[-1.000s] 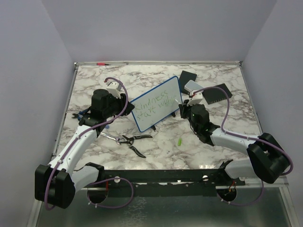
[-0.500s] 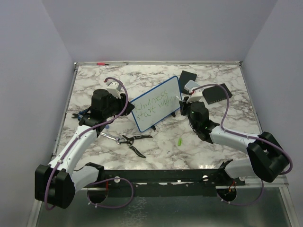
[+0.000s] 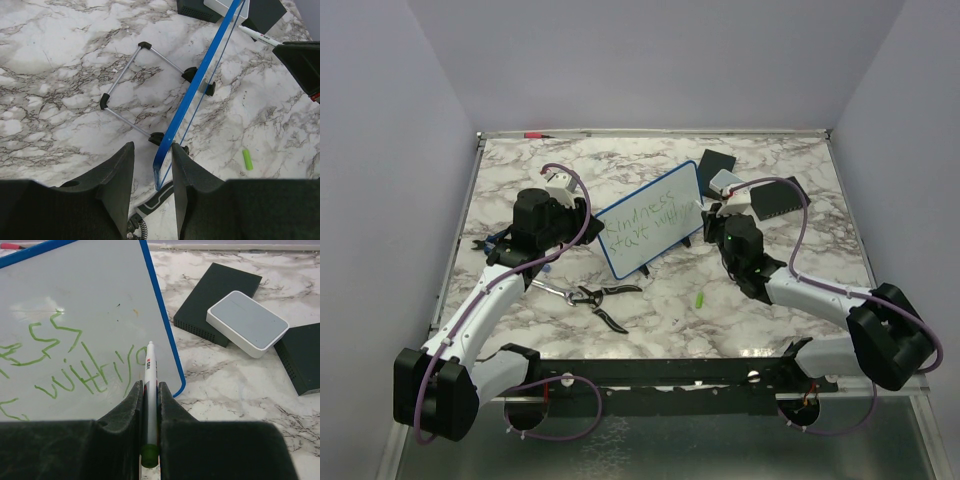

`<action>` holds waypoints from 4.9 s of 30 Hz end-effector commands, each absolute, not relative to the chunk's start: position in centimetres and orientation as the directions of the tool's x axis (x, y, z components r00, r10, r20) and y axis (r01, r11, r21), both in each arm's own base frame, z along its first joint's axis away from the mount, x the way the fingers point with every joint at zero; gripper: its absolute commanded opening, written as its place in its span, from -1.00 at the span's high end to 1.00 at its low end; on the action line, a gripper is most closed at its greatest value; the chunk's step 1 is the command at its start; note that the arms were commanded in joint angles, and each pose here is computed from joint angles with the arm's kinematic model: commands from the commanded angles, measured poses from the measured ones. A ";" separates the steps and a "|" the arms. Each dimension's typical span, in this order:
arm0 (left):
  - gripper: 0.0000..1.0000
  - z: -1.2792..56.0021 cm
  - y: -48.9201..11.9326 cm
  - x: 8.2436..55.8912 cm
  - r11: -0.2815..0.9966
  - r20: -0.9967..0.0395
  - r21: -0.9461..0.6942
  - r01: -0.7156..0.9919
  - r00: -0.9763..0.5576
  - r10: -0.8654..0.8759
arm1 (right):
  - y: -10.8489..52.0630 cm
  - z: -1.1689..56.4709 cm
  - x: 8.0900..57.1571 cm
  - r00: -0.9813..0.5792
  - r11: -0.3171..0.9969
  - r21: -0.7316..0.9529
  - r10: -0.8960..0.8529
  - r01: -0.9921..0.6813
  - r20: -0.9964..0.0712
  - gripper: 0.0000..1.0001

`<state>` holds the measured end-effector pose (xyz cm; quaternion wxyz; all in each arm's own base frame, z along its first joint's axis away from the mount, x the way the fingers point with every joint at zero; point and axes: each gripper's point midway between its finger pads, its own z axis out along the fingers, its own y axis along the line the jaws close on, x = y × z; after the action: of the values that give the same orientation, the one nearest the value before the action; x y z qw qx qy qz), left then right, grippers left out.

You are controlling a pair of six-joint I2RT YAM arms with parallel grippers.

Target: Write a sentence on the whiteboard

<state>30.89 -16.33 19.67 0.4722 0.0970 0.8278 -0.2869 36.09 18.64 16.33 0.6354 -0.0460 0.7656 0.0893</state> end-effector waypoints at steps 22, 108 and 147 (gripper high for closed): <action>0.27 20.0 -16.2 30.6 0.814 -0.849 -0.372 0.446 -0.518 -0.104 | 19.2 17.5 37.0 -0.160 0.978 0.073 0.042 -0.195 -0.986 0.99; 0.27 20.0 -16.2 30.6 0.814 -0.848 -0.371 0.447 -0.520 -0.102 | 17.9 12.2 36.5 -0.281 0.992 0.044 0.010 -0.117 -0.960 0.99; 0.26 20.3 -16.2 30.5 0.812 -0.850 -0.375 0.448 -0.515 -0.108 | 17.4 11.3 35.0 -0.310 0.989 0.098 0.058 -0.113 -0.949 0.99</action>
<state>30.79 -16.29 20.07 0.4777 0.0991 0.8244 -0.2871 35.24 17.56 12.32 0.5948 -0.0187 0.8004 0.0717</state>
